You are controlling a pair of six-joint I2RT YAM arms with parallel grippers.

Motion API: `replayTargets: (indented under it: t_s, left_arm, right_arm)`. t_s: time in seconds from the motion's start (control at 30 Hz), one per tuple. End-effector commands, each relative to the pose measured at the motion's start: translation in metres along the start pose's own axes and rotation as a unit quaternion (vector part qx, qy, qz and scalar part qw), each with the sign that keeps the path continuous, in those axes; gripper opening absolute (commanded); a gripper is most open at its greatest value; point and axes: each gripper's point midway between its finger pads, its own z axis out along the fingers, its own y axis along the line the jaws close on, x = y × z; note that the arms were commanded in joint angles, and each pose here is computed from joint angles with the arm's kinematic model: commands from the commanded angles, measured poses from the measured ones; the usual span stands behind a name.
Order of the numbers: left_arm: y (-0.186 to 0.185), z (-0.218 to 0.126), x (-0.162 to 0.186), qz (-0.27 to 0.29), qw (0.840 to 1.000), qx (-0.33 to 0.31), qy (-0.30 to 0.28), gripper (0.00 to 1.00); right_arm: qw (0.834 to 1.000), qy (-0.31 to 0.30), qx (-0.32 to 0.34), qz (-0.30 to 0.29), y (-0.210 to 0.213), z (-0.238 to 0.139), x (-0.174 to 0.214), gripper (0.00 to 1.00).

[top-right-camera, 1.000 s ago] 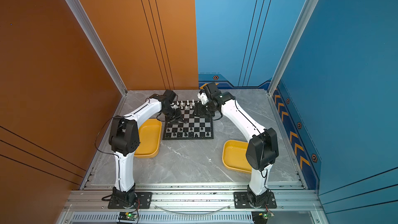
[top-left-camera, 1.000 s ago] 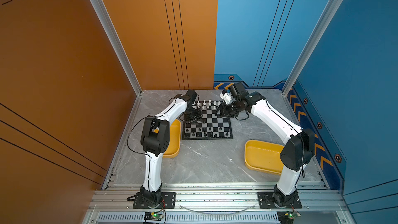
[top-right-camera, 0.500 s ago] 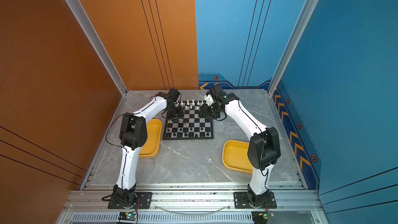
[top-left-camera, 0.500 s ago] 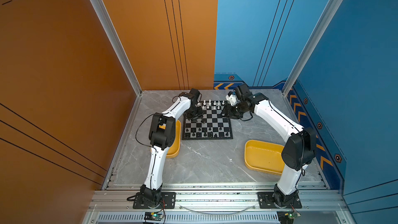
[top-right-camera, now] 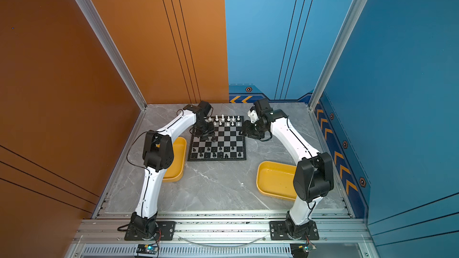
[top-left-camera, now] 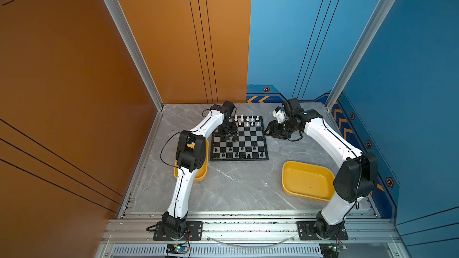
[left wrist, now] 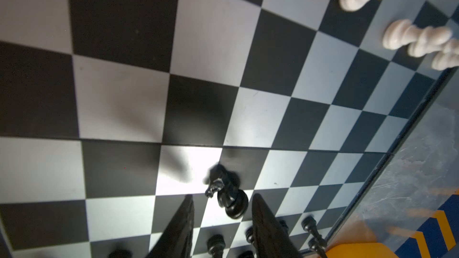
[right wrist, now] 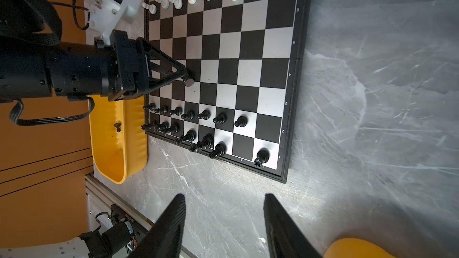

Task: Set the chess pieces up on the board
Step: 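Close the left gripper on the black knight while the right gripper draws back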

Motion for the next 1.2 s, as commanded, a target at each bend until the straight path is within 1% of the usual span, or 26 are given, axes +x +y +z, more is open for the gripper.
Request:
replayTargets:
  t_s: [0.0, 0.1, 0.33, 0.73, 1.17]
  left_arm:
    - [0.011, 0.012, 0.008, 0.005, 0.999, -0.048, 0.017, 0.40]
    - [0.013, 0.012, 0.008, 0.014, 0.997, -0.068, 0.014, 0.40]
    - [0.018, 0.014, 0.004, 0.009, 0.997, -0.080, 0.008, 0.40]
    - [0.025, 0.023, 0.003, 0.005, 0.996, -0.094, 0.011, 0.31]
    - [0.026, 0.023, -0.013, 0.003, 0.997, -0.083, 0.001, 0.32]
  right_arm:
    - [1.000, -0.011, -0.009, -0.009, 0.002, -0.012, 0.002, 0.54]
    - [1.000, -0.017, -0.009, -0.004, -0.002, -0.017, 0.003, 0.54]
    - [0.999, -0.030, -0.009, 0.008, -0.010, -0.025, 0.010, 0.54]
    - [0.999, -0.038, -0.013, 0.019, -0.020, -0.032, 0.014, 0.55]
    - [0.999, -0.046, -0.017, 0.020, -0.016, -0.037, 0.013, 0.54]
